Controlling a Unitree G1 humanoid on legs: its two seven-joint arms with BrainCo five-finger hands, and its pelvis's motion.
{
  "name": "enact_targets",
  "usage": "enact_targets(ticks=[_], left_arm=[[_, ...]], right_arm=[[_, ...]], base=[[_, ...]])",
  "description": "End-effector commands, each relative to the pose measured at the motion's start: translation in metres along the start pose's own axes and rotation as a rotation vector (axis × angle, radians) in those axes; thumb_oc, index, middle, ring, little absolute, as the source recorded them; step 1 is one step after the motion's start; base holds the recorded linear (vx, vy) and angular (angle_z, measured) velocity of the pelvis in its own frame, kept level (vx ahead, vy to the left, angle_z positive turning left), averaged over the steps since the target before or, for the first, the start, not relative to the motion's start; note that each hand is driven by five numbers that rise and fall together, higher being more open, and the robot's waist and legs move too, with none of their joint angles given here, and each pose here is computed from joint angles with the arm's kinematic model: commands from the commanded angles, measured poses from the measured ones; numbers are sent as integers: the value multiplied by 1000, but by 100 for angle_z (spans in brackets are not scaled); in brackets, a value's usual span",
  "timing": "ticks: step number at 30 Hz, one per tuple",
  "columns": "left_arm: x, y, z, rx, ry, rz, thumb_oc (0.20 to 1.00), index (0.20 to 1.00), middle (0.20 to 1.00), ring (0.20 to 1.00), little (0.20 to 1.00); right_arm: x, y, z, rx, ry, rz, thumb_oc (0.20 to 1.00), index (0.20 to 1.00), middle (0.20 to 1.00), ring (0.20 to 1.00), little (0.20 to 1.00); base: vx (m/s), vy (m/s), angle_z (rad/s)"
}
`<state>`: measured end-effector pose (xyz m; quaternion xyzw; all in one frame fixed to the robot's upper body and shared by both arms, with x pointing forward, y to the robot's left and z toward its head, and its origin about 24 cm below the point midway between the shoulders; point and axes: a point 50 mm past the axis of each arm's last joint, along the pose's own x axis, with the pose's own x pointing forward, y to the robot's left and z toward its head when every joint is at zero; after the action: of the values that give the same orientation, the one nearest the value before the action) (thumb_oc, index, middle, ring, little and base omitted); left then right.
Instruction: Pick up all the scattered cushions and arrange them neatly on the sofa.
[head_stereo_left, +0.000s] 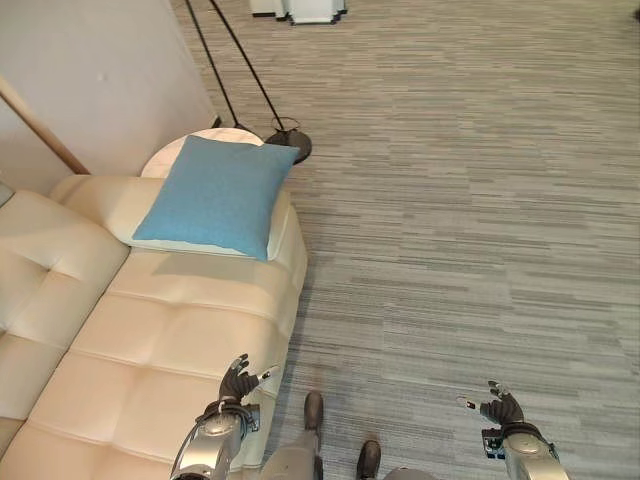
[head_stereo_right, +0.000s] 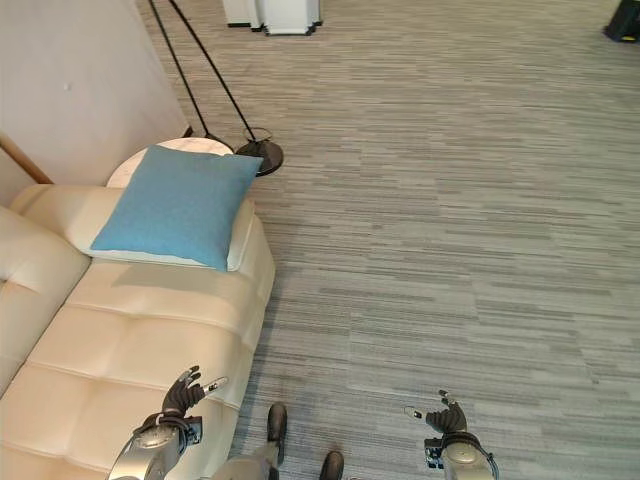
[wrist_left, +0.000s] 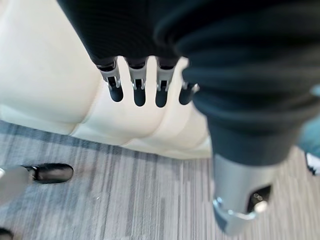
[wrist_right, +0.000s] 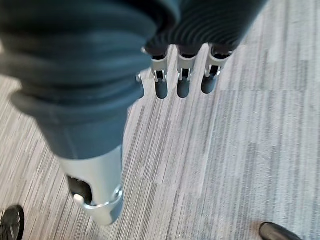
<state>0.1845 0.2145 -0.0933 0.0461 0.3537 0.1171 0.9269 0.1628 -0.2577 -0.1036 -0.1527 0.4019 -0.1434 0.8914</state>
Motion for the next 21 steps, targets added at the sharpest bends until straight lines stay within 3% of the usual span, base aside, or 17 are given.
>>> enact_targets(ticks=[1, 12, 21], left_arm=[[-2, 9, 20, 53, -106, 18, 1000, 1000, 1000, 1000, 1000], [-2, 17, 24, 128, -122, 22, 1000, 1000, 1000, 1000, 1000], [0, 19, 35, 139, -163, 27, 1000, 1000, 1000, 1000, 1000]], right_arm=[[0, -18, 12, -3, -69, -49, 1000, 1000, 1000, 1000, 1000], [-3, -5, 12, -7, -69, -4, 1000, 1000, 1000, 1000, 1000], [-4, -10, 3, 28, -36, -37, 1000, 1000, 1000, 1000, 1000]], base=[[581, 192, -15], [352, 175, 2], [292, -96, 24]])
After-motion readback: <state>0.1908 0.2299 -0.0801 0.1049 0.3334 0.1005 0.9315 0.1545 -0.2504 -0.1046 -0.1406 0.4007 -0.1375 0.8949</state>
